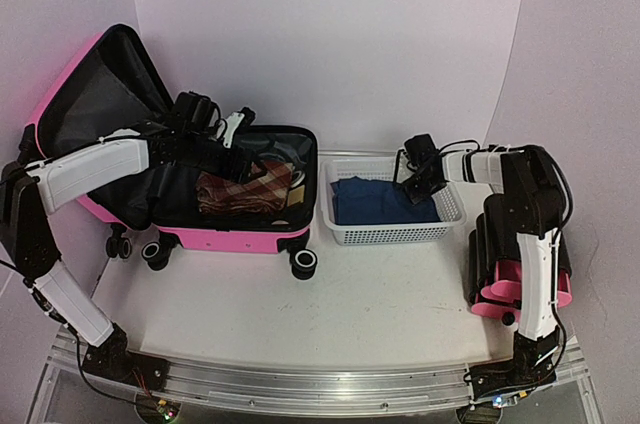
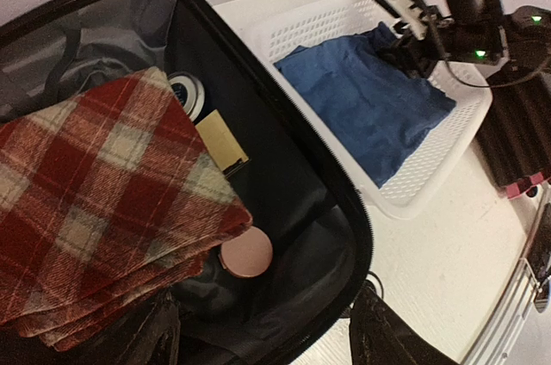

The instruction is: Open, take out, and arrange the luggage

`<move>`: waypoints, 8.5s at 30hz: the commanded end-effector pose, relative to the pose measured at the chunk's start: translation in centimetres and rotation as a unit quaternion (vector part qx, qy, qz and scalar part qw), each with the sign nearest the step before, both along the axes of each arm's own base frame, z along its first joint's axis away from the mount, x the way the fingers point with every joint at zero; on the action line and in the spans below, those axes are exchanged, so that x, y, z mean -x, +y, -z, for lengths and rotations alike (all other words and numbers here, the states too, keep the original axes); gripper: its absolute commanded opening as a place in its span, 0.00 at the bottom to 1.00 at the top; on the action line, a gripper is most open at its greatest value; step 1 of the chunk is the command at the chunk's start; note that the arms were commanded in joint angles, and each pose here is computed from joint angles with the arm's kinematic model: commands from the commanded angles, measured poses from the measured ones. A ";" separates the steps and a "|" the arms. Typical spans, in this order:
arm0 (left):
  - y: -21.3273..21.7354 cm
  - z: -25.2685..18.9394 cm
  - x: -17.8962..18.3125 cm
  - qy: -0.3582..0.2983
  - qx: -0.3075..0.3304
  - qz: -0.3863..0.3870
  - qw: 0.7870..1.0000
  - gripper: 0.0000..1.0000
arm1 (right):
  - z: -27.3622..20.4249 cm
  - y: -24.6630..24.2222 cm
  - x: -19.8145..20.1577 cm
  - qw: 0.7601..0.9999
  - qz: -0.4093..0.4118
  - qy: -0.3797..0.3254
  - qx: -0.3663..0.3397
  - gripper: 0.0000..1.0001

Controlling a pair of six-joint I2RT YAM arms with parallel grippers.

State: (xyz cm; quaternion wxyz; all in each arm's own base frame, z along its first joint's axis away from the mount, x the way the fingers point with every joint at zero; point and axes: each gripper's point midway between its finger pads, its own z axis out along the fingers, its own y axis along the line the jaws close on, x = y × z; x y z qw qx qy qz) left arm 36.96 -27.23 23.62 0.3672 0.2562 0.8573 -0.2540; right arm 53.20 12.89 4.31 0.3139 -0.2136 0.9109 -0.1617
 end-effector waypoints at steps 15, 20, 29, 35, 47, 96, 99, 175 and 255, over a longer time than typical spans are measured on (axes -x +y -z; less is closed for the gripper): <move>-2.8 8.4 -6.0 0.001 -0.225 -0.053 0.973 0.72 | -14.7 9.8 13.8 0.903 0.039 0.095 -0.418 0.98; -4.3 9.7 -7.7 -0.045 -0.302 -0.052 0.951 0.79 | -14.3 11.8 14.8 0.896 0.024 0.114 -0.429 0.98; -3.9 14.4 -9.8 -0.061 -0.419 -0.031 0.905 0.85 | -14.1 13.7 14.9 0.890 0.008 0.128 -0.438 0.98; -3.1 13.9 -10.8 -0.069 -0.427 -0.068 0.899 0.77 | -14.0 15.0 14.5 0.891 0.002 0.128 -0.436 0.98; -0.7 11.5 -11.1 -0.027 -0.345 -0.090 0.934 0.22 | -15.1 19.8 11.0 0.856 0.028 0.143 -0.496 0.98; -3.4 2.1 -4.8 -0.038 -0.080 0.016 0.996 0.00 | -10.3 41.0 2.9 0.613 0.259 0.148 -0.732 0.86; -3.4 2.0 -4.9 -0.042 -0.083 0.014 0.996 0.00 | -10.7 40.7 2.7 0.611 0.265 0.134 -0.734 0.77; 3.2 -3.7 -0.6 -0.083 -0.066 -0.057 0.993 0.70 | -20.0 40.7 5.4 0.662 0.077 0.093 -0.739 0.00; 0.9 -5.0 -0.8 -0.059 -0.009 -0.029 0.998 0.69 | -7.8 2.2 2.2 0.920 0.051 0.163 -0.352 0.54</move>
